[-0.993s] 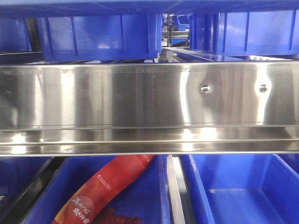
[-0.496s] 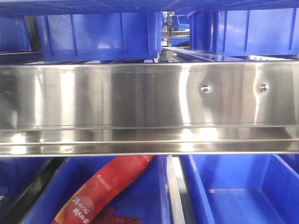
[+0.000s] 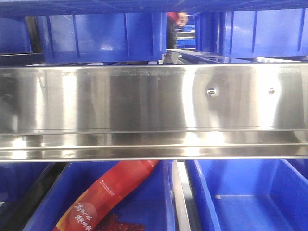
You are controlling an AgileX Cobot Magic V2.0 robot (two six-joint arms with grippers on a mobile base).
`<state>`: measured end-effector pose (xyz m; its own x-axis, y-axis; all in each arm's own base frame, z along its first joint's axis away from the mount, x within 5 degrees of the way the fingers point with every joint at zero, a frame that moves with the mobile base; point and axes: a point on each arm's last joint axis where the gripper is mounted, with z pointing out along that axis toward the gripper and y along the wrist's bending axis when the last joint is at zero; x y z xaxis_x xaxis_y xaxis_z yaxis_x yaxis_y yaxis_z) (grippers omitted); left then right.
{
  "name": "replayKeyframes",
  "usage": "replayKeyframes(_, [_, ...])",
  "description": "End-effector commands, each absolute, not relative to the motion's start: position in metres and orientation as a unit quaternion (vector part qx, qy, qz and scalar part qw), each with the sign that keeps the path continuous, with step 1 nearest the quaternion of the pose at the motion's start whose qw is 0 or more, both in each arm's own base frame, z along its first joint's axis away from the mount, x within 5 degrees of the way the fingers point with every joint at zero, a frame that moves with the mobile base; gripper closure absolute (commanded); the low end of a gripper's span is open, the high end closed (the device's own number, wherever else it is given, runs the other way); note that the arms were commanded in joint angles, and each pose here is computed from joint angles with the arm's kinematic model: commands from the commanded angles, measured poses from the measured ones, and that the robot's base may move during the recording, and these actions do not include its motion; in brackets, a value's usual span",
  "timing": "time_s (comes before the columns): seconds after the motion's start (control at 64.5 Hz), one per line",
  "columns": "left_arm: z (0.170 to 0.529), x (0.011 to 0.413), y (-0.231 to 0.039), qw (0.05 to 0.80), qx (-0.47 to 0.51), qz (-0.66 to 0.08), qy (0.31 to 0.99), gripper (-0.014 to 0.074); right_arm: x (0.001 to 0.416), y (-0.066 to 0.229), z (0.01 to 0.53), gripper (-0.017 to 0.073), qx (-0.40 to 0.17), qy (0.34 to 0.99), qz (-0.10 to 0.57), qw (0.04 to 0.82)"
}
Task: Move blue bin to conveyor side
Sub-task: 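Lift the blue bin and pull it off the rollers toward the robot, then hold the bin with both grippers while the base turns and drives away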
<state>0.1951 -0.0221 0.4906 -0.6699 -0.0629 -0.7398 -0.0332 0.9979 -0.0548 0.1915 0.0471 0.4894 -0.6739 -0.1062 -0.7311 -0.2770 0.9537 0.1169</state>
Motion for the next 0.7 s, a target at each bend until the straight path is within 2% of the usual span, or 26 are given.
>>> replayKeyframes(0.0, [0.5048, 0.1909, -0.0194, 0.461, -0.019, -0.011, 0.887, 0.0591, 0.1873, 0.0443, 0.5039, 0.0624, -0.112, 0.881, 0.097, 0.450])
replayKeyframes(0.683, [0.5048, 0.1909, -0.0194, 0.461, -0.019, -0.011, 0.887, 0.0591, 0.1873, 0.0443, 0.5039, 0.0624, -0.112, 0.881, 0.097, 0.450])
